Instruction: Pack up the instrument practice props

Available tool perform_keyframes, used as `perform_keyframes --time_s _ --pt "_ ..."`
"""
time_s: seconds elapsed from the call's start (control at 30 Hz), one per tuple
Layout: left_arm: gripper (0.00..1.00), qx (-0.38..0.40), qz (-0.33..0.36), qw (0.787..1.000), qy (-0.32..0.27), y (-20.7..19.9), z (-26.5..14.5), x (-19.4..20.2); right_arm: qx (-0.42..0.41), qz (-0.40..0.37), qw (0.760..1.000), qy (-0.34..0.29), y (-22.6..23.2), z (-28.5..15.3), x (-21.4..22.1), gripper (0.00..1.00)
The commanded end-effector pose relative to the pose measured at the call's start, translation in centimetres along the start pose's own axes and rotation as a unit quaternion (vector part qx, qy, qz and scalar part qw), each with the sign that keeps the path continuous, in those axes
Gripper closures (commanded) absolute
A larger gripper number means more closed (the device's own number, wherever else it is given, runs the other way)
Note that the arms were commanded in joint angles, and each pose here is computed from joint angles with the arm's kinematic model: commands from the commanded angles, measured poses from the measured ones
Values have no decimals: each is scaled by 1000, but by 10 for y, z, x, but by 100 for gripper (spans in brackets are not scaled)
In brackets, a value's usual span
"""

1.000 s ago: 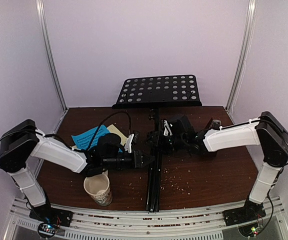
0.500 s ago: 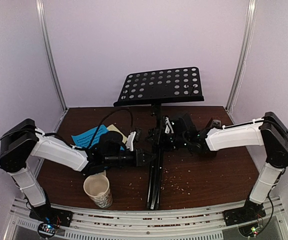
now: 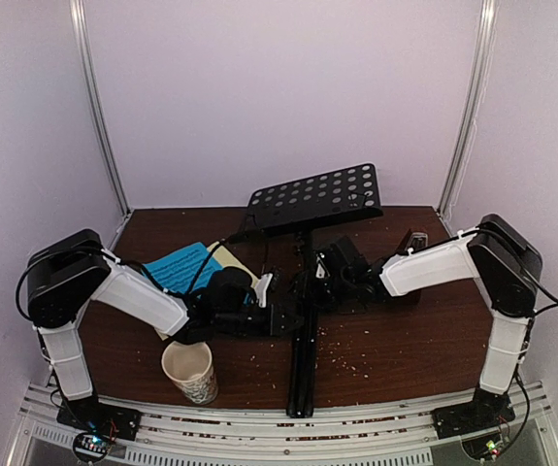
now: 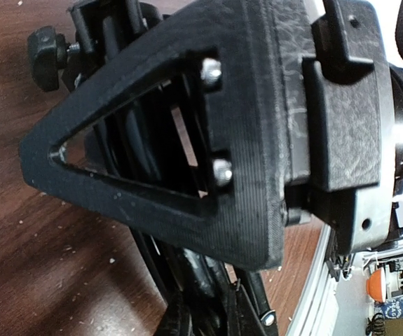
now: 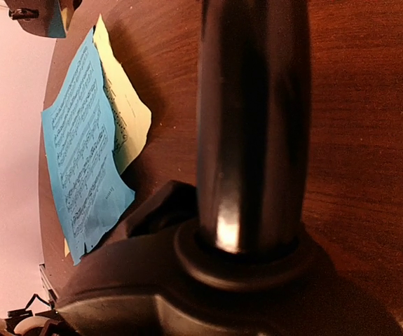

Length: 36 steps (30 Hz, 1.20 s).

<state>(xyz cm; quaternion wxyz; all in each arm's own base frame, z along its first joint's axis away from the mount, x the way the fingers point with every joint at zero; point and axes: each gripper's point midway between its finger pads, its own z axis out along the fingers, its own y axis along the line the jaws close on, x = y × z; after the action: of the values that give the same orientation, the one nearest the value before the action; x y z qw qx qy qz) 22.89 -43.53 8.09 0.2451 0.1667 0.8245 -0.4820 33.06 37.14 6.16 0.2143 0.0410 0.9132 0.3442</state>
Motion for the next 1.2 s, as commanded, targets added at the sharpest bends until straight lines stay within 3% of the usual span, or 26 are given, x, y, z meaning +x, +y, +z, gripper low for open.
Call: perform_keyframes --time_s 0.0,0.17,0.4,0.7,0.93,1.17 --pt "96 93 104 989 -55 -63 -5 -34 -6 -75 994 -80 15 3 -42 92" --pt "87 78 103 991 -42 -56 0 -30 12 -79 994 -79 6 11 -41 83" --pt "74 72 101 992 -30 -51 3 -25 31 -88 992 -81 -4 14 -41 62" --pt "57 68 114 990 -44 -57 -4 -34 31 -94 991 -85 -2 10 -43 51" --pt "41 44 146 986 -67 -62 -15 -58 48 -112 988 -97 -2 -2 -49 28" --pt "30 -19 167 977 -129 -52 -47 -96 79 -140 979 -122 -2 -27 -62 11"
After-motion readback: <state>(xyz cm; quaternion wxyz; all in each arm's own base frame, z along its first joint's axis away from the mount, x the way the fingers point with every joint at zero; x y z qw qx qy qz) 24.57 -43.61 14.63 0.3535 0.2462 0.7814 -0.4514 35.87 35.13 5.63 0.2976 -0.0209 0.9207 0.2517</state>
